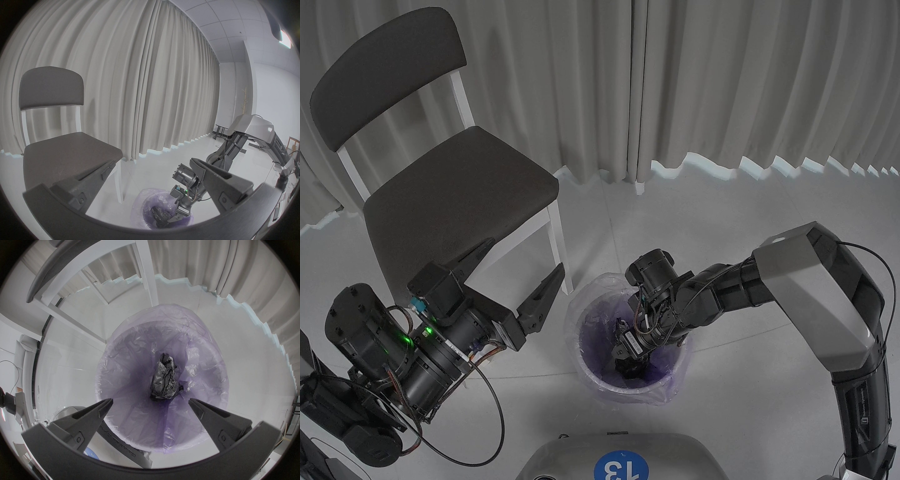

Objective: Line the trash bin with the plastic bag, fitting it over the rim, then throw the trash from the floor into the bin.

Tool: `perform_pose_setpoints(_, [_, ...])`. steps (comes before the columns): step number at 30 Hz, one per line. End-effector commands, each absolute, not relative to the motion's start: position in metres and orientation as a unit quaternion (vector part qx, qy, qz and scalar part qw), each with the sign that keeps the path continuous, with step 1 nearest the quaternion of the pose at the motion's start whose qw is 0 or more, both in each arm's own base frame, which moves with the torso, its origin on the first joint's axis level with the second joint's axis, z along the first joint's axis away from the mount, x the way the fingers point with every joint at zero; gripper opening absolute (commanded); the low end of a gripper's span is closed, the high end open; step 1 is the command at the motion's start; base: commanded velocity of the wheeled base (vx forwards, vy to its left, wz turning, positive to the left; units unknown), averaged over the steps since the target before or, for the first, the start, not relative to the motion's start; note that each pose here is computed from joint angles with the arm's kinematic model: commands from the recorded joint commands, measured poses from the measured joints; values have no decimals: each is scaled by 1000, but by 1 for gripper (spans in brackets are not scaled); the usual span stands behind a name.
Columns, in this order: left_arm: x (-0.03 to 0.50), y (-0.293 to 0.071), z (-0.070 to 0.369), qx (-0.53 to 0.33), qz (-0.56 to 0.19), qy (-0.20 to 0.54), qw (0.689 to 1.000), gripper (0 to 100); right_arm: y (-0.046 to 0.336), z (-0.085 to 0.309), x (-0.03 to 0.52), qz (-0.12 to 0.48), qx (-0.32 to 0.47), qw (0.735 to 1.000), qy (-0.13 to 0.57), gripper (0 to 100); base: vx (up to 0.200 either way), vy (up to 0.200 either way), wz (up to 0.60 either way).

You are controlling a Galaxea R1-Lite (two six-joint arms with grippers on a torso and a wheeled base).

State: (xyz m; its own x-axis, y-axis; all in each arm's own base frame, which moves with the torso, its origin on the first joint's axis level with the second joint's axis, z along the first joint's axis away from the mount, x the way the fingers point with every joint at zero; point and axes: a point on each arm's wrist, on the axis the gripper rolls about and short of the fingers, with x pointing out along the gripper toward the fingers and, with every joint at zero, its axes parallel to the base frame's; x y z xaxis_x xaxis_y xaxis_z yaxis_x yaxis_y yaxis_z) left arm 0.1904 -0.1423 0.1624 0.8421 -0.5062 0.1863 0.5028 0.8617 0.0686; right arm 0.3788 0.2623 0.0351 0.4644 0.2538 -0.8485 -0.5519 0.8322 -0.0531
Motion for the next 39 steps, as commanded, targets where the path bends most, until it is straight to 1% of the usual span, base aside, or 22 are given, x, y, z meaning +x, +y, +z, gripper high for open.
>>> perform_pose_setpoints(1, [191, -143, 163, 7, -268, -105, 958, 100, 261, 50, 376, 239, -160, 847, 447, 100, 0, 0, 0])
perform_pose_setpoints(4, [192, -144, 162, 10, -269, -97, 958, 100, 257, 72, 371, 240, -154, 855, 432, 100, 0, 0, 0])
perform_pose_setpoints(6, [190, -143, 158, 15, -271, -76, 959, 100, 253, 87, 366, 239, -151, 862, 421, 100, 0, 0, 0])
perform_pose_setpoints(7, [190, -143, 158, 16, -271, -74, 960, 100, 252, 88, 366, 239, -150, 862, 420, 100, 0, 0, 0])
perform_pose_setpoints(8, [188, -144, 157, 15, -277, -58, 959, 100, 243, 103, 361, 234, -145, 869, 411, 100, 0, 0, 0])
perform_pose_setpoints(12, [187, -152, 155, -1, -293, -37, 955, 100, 223, 133, 347, 227, -134, 880, 394, 100, 0, 0, 0])
perform_pose_setpoints(14, [193, -161, 153, 0, -299, -21, 954, 100, 204, 155, 334, 220, -122, 894, 371, 100, 0, 0, 0])
perform_pose_setpoints(15, [193, -161, 152, 1, -299, -19, 954, 100, 203, 157, 333, 220, -122, 895, 370, 100, 0, 0, 0])
perform_pose_setpoints(16, [200, -167, 151, 7, -299, -4, 954, 100, 190, 174, 322, 215, -111, 907, 344, 100, 0, 0, 0])
perform_pose_setpoints(20, [209, -175, 148, 20, -300, 51, 952, 100, 164, 199, 291, 201, -94, 929, 298, 100, 0, 0, 0])
perform_pose_setpoints(25, [224, -195, 150, 12, -300, 132, 945, 100, 149, 211, 265, 193, -38, 953, 232, 100, 0, 0, 0])
perform_pose_setpoints(27, [233, -200, 151, 13, -294, 157, 943, 100, 145, 205, 261, 187, -30, 957, 218, 100, 0, 0, 0])
perform_pose_setpoints(29, [243, -206, 148, 18, -287, 182, 940, 100, 143, 197, 259, 167, -28, 965, 201, 100, 0, 0, 0])
perform_pose_setpoints(32, [263, -211, 138, 25, -269, 206, 941, 100, 141, 184, 256, 147, -20, 975, 168, 100, 0, 0, 0])
perform_pose_setpoints(34, [270, -214, 134, 26, -265, 209, 941, 100, 140, 180, 253, 148, -14, 977, 151, 100, 0, 0, 0])
perform_pose_setpoints(36, [282, -222, 126, 30, -258, 213, 942, 100, 134, 172, 244, 149, -4, 982, 119, 100, 0, 0, 0])
perform_pose_setpoints(37, [282, -222, 126, 30, -258, 213, 942, 100, 134, 172, 244, 149, -4, 982, 119, 100, 0, 0, 0])
perform_pose_setpoints(38, [291, -229, 122, 34, -254, 217, 942, 100, 129, 172, 234, 150, 5, 984, 91, 100, 0, 0, 0])
perform_pose_setpoints(39, [295, -231, 120, 36, -252, 222, 941, 100, 126, 173, 230, 150, 8, 985, 82, 100, 0, 0, 0])
